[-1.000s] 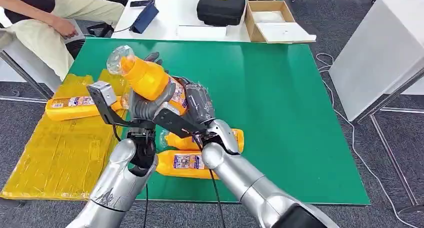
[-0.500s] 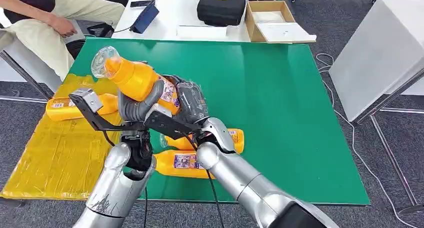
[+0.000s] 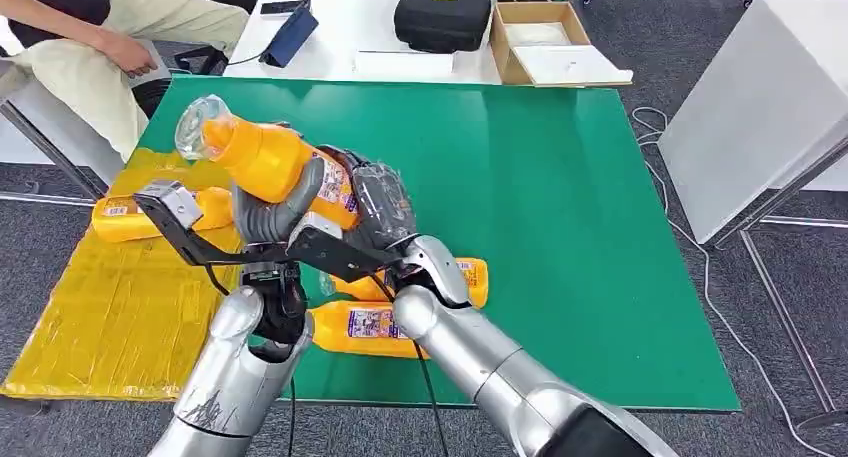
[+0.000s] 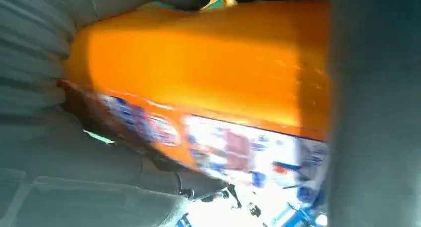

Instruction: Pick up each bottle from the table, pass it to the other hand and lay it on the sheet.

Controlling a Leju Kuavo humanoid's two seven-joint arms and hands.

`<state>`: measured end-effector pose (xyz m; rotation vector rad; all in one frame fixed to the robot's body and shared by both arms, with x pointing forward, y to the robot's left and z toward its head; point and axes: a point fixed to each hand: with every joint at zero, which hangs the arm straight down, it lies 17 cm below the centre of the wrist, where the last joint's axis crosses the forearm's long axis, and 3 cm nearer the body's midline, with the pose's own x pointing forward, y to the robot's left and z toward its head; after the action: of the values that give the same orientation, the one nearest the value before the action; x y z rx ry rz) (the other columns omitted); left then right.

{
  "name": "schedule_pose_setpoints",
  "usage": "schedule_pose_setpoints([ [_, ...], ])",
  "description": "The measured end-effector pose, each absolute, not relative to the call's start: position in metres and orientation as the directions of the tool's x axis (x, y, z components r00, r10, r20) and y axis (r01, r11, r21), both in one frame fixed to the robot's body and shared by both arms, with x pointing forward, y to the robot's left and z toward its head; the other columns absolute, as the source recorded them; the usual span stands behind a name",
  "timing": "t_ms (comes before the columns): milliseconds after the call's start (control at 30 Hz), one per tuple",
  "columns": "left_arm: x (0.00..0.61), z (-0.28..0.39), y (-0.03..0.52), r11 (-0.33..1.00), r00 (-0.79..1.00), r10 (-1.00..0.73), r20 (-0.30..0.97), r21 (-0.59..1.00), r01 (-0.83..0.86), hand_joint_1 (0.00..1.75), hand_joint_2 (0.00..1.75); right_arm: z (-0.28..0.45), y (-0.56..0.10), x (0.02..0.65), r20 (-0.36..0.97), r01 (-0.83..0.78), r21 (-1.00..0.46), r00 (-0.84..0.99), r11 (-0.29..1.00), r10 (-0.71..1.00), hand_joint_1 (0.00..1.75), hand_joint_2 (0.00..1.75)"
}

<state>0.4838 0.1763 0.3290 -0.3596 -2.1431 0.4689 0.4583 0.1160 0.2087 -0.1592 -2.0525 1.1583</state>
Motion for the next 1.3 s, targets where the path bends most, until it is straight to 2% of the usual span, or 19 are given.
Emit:
schedule_pose_setpoints([
  [100,0.476,0.343,0.194,0.917,-0.653,0.294,0.698,-0.398,-0.013,1.75,1.75,0.209,0.109,0.457,0.553,-0.222,-0.766,-0.706,0.603,0.442,0.0,1.75],
  [167,0.463,0.359,0.21,0.937,-0.737,0.105,0.667,-0.314,-0.15,1.75,1.75,0.215,0.103,0.457,0.538,-0.192,-0.766,-0.714,0.614,0.448,0.0,1.75],
  [200,0.452,0.372,0.224,0.929,-0.774,-0.042,0.631,-0.26,-0.262,1.75,1.75,0.218,0.096,0.458,0.539,-0.177,-0.758,-0.712,0.627,0.45,0.0,1.75],
  [267,0.438,0.385,0.242,0.897,-0.784,-0.213,0.583,-0.202,-0.393,1.75,1.75,0.229,0.075,0.462,0.552,-0.15,-0.732,-0.702,0.665,0.449,0.0,1.75],
  [367,0.432,0.39,0.256,0.862,-0.757,-0.345,0.555,-0.131,-0.489,1.75,1.75,0.253,0.047,0.468,0.553,-0.093,-0.692,-0.705,0.715,0.444,0.0,1.75],
  [567,0.432,0.35,0.293,0.795,-0.636,-0.5,0.588,0.021,-0.606,1.75,1.75,0.266,-0.032,0.474,0.575,0.04,-0.619,-0.656,0.784,0.488,0.0,1.75],
  [867,0.433,0.328,0.308,0.753,-0.565,-0.567,0.599,0.097,-0.651,1.75,1.75,0.272,-0.068,0.468,0.568,0.112,-0.591,-0.644,0.799,0.512,0.0,1.75],
  [1067,0.445,0.294,0.292,0.533,-0.385,-0.841,0.381,0.46,-0.71,1.75,1.75,0.265,-0.137,0.457,0.565,0.263,-0.56,-0.573,0.786,0.594,0.0,1.75],
  [1233,0.453,0.242,0.292,0.269,-0.269,-0.957,0.112,0.693,-0.669,1.75,1.75,0.257,-0.19,0.449,0.571,0.335,-0.553,-0.514,0.763,0.639,0.0,1.75],
  [1300,0.455,0.221,0.299,0.198,-0.231,-0.971,0.061,0.746,-0.636,1.75,1.75,0.255,-0.202,0.446,0.569,0.35,-0.556,-0.501,0.754,0.652,0.0,1.75],
])
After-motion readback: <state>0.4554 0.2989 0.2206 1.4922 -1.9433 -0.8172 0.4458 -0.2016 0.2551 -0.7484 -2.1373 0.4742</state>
